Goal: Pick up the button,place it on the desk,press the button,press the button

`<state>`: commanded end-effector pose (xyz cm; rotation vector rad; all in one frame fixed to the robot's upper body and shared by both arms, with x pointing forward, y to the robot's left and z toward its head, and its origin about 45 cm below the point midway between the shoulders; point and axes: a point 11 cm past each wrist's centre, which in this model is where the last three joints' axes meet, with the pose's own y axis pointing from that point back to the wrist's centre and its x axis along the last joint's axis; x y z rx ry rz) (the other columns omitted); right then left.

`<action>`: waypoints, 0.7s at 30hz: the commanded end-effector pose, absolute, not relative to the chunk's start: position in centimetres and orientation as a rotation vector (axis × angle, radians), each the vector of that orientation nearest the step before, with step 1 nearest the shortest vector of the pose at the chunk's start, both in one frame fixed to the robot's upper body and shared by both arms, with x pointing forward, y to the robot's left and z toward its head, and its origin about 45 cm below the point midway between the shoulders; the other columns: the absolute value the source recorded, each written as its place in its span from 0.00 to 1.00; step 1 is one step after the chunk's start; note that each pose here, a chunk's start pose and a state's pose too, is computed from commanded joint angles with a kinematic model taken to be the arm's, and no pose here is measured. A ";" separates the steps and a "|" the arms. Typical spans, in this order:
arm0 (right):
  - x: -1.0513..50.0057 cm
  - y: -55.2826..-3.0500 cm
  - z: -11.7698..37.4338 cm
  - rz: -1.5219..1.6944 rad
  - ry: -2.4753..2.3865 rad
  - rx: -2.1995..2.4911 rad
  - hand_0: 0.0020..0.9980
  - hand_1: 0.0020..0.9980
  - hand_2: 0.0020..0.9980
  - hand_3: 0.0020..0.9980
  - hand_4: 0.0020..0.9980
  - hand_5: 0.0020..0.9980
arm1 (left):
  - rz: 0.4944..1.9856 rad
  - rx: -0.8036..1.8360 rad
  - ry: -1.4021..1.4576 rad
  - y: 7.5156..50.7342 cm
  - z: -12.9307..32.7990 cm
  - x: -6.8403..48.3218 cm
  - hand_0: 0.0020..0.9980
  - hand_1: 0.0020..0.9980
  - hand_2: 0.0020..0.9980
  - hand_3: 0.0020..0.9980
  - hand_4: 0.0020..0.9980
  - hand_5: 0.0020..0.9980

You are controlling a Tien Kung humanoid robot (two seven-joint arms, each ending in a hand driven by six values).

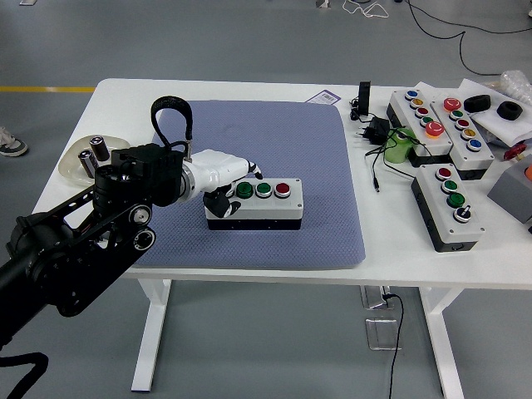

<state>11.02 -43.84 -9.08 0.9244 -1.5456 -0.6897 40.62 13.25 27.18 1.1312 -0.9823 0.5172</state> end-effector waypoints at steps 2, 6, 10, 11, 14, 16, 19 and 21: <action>11.0 -43.8 -9.1 -0.691 -1.546 0.924 0.65 0.57 0.60 0.64 0.25 0.26 | 0.513 1.128 -0.984 13.1 27.1 40.5 0.01 0.04 0.07 0.86 0.58 0.00; 11.0 -43.8 -9.1 -0.690 -1.546 0.924 0.65 0.57 0.60 0.64 0.25 0.26 | 0.499 1.122 -0.989 12.8 27.1 40.2 0.01 0.04 0.08 0.86 0.58 0.00; 11.1 -43.8 -9.1 -0.690 -1.547 0.925 0.65 0.57 0.60 0.64 0.25 0.26 | 0.487 1.128 -0.989 12.7 26.7 40.1 0.02 0.04 0.08 0.86 0.59 0.00; 11.1 -43.8 -9.1 -0.690 -1.547 0.925 0.65 0.57 0.60 0.64 0.25 0.26 | 0.484 1.131 -0.988 12.7 26.6 40.2 0.02 0.04 0.08 0.86 0.59 0.00; 11.1 -43.8 -9.1 -0.690 -1.547 0.926 0.65 0.57 0.60 0.64 0.25 0.26 | 0.477 1.142 -0.984 12.7 26.3 40.2 0.02 0.04 0.08 0.86 0.59 0.00; 11.1 -43.8 -9.1 -0.689 -1.547 0.926 0.65 0.57 0.60 0.64 0.25 0.26 | 0.472 1.152 -0.974 12.8 25.9 40.4 0.02 0.04 0.08 0.86 0.59 0.00; 11.2 -43.8 -9.0 -0.689 -1.548 0.926 0.65 0.57 0.60 0.64 0.25 0.26 | 0.466 1.161 -0.966 12.9 25.5 40.5 0.02 0.04 0.08 0.86 0.59 0.00; 11.2 -43.8 -9.0 -0.689 -1.549 0.926 0.65 0.57 0.60 0.64 0.25 0.26 | 0.462 1.165 -0.964 12.9 25.3 40.5 0.02 0.04 0.08 0.86 0.59 0.00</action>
